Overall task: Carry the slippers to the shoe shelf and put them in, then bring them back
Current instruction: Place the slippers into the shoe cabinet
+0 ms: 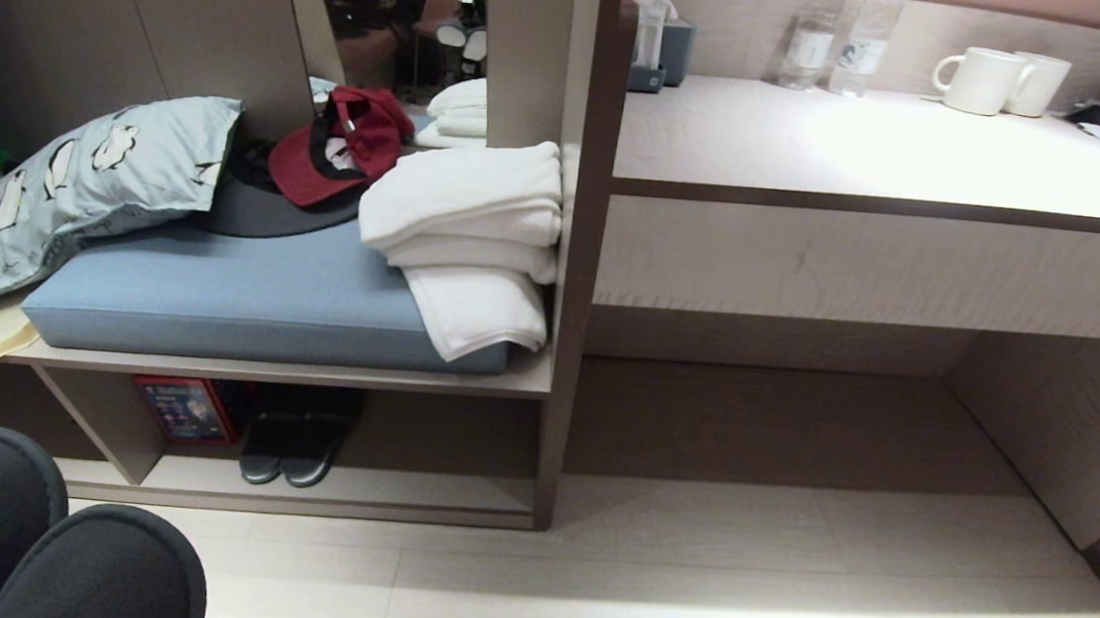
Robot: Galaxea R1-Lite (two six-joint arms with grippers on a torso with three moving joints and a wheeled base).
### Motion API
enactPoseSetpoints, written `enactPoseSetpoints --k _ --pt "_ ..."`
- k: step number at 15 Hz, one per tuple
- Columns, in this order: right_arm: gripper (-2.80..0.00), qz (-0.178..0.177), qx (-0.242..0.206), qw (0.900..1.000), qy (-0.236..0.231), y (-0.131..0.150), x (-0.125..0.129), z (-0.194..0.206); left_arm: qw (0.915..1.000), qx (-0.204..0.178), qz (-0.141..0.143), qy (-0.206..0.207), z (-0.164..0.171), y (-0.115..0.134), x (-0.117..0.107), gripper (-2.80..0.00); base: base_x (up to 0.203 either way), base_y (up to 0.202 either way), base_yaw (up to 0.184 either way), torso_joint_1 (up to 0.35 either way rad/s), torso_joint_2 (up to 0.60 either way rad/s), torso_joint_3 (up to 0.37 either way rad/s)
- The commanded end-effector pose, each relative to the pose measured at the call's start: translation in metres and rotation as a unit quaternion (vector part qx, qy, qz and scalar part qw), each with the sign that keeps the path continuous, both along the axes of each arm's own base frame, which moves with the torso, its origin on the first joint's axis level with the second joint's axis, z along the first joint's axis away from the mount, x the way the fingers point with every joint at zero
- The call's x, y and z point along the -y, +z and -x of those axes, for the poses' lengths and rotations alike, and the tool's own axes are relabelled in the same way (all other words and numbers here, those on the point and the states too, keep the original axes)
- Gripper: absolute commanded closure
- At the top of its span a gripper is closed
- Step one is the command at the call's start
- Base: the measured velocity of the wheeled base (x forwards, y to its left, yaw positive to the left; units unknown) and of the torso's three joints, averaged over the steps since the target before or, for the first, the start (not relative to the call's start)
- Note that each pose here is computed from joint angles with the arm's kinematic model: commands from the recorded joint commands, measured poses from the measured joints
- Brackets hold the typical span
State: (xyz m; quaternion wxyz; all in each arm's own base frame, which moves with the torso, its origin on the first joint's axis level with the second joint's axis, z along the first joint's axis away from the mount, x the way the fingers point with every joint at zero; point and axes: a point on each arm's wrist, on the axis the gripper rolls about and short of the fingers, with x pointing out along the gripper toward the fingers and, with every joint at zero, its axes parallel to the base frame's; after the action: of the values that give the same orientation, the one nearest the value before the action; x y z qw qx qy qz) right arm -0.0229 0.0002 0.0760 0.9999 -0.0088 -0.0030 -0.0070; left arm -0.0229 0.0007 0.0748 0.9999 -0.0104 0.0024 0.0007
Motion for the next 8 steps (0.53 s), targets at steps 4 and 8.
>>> enactPoseSetpoints --k 4,8 --pt "0.00 0.000 0.000 1.000 0.000 -0.0119 0.0000 -0.0003 1.0000 0.000 0.000 0.001 0.0000 0.0000 0.0000 0.00 0.000 0.000 0.000 0.003 0.00 -0.133" --pt "0.00 0.000 0.000 1.000 0.000 -0.0119 0.0000 -0.0003 1.0000 0.000 0.000 0.001 0.0000 0.0000 0.0000 0.00 0.000 0.000 0.000 0.002 0.00 -0.192"
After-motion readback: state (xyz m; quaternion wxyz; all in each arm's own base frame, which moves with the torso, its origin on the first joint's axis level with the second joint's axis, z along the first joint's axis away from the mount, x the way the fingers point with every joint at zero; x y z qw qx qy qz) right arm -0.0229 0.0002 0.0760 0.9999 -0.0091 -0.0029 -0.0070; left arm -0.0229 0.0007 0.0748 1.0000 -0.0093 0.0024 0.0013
